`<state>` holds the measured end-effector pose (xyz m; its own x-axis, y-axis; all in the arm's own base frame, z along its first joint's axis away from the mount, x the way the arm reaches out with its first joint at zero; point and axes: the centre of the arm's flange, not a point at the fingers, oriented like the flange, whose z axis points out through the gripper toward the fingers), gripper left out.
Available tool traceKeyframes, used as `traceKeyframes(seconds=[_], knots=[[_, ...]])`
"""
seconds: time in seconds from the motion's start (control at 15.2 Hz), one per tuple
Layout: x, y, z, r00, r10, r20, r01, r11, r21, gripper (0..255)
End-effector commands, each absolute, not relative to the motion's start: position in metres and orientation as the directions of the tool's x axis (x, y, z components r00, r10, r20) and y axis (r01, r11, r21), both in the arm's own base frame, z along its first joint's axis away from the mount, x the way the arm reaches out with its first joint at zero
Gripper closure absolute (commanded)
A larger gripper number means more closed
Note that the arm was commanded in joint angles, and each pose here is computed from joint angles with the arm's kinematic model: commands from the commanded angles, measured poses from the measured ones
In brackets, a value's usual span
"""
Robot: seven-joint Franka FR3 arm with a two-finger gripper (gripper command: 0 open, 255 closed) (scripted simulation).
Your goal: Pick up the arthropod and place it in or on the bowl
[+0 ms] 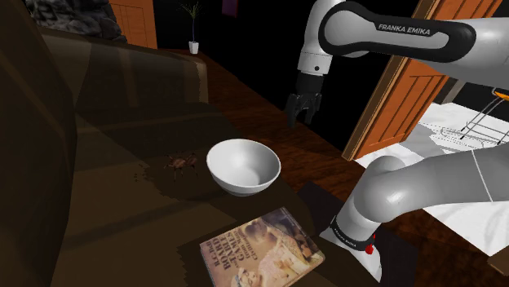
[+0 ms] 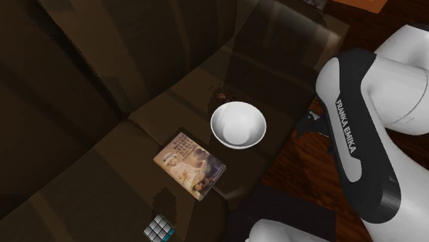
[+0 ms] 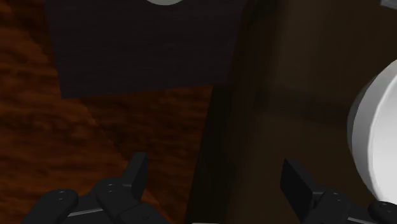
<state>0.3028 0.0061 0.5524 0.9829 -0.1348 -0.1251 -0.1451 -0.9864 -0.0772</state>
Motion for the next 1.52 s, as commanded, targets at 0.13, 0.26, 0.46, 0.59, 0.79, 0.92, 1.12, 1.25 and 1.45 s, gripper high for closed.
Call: traceKeyframes(seconds=[0.13,0.26,0.46,0.59,0.79,0.92,1.12,1.25,1.45], knots=[[0.316,0.029,0.549,0.984,-0.126,-0.125,-0.137,-0.988,-0.077,0],[0.33,0.051,0.545,0.985,-0.118,-0.124,-0.128,-0.989,-0.078,0],[0.349,0.086,0.54,0.987,-0.105,-0.124,-0.115,-0.99,-0.078,0],[0.362,0.108,0.536,0.988,-0.097,-0.124,-0.107,-0.991,-0.078,0],[0.381,0.143,0.531,0.989,-0.084,-0.123,-0.094,-0.993,-0.078,0],[0.393,0.166,0.527,0.99,-0.075,-0.123,-0.085,-0.993,-0.079,0],[0.412,0.201,0.522,0.991,-0.062,-0.122,-0.072,-0.994,-0.079,0],[0.423,0.225,0.518,0.991,-0.054,-0.122,-0.064,-0.995,-0.079,0],[0.441,0.26,0.513,0.992,-0.041,-0.121,-0.051,-0.996,-0.079,0]])
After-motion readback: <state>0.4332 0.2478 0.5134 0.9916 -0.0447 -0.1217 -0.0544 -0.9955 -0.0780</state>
